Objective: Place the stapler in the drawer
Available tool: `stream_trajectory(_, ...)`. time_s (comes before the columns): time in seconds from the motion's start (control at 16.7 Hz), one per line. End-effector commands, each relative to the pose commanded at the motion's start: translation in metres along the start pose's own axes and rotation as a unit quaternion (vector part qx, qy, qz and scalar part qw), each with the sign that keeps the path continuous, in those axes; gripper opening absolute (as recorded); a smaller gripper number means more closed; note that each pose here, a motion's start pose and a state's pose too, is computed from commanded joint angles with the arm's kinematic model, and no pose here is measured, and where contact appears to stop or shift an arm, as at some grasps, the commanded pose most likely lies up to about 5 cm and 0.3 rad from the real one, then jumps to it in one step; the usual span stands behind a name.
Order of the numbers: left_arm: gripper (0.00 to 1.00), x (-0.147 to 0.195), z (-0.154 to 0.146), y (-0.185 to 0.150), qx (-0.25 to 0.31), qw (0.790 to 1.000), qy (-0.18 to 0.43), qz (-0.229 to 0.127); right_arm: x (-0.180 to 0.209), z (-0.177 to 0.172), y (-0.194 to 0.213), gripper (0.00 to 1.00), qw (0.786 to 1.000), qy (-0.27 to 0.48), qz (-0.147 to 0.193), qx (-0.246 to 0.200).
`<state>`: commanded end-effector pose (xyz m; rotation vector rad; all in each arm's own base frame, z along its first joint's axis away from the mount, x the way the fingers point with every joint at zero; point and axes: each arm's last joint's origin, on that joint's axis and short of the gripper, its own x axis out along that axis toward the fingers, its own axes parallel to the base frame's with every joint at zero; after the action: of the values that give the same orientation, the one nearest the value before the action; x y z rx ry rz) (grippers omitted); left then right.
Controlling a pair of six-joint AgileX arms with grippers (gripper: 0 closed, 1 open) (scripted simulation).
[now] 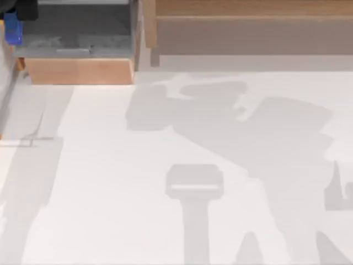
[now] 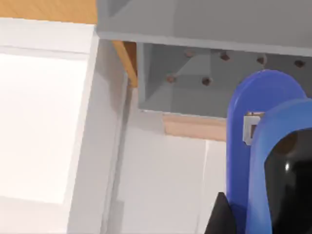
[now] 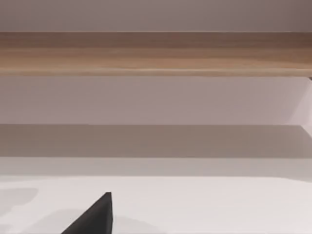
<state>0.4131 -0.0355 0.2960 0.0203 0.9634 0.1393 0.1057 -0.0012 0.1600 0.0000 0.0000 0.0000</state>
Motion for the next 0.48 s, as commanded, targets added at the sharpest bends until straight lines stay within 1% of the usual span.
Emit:
stream_trajectory(0.12, 0.00, 0.017, 0.014, 0.053, 0.010, 0.999, 0.012, 0.028, 0.000, 0.000, 0.000, 1.00, 1.000, 0.000, 0.000, 0.000)
stream_trajectory(0.24, 0.00, 0.044, 0.017, 0.101, 0.023, 0.998, 0.042, 0.040, 0.000, 0.000, 0.000, 1.00, 1.000, 0.000, 0.000, 0.000)
stream_trajectory(0.36, 0.00, 0.076, 0.010, 0.141, 0.033, 0.996, 0.080, 0.032, 0.000, 0.000, 0.000, 1.00, 1.000, 0.000, 0.000, 0.000)
stream_trajectory(0.48, 0.00, 0.109, -0.003, 0.171, 0.041, 0.992, 0.117, 0.008, 0.000, 0.000, 0.000, 1.00, 1.000, 0.000, 0.000, 0.000)
